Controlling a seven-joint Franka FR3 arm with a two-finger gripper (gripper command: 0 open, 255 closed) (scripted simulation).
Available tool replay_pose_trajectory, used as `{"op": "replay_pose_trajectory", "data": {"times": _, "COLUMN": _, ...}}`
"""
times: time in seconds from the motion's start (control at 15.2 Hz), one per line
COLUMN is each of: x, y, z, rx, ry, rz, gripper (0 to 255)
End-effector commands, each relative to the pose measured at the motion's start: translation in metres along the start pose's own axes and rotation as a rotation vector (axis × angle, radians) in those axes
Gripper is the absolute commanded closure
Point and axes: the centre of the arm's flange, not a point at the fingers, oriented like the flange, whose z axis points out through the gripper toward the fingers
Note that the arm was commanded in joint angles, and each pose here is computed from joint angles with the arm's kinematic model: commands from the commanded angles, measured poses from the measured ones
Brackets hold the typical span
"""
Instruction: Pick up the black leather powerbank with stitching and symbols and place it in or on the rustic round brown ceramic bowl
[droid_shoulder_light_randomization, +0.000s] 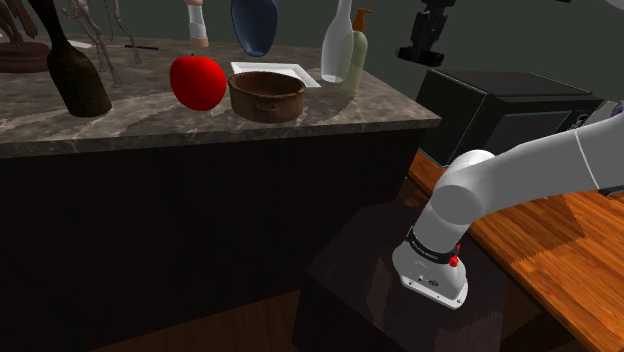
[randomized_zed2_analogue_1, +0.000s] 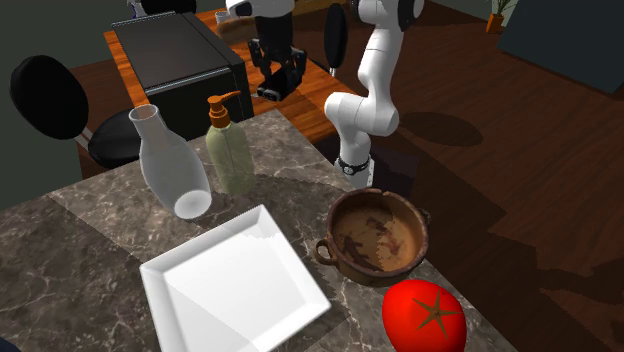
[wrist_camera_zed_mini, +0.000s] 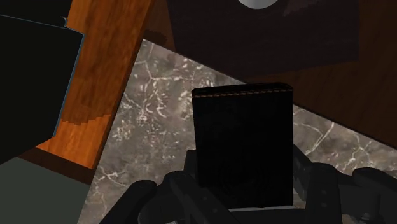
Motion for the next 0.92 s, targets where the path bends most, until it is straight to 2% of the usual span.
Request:
{"op": "replay_pose_trajectory", "data": {"times": 0.0, "x": 0.012, "y": -0.020, "z": -0.002, "rx": 0.001, "ry": 0.000, "rz": 0.000, "gripper": 255}}
{"op": "replay_pose_trajectory", "data": {"times": 0.86, "x": 0.104, "y": -0.165, "z": -0.003, "rx": 0.001, "ry": 0.000, "rz": 0.000, "gripper": 255}}
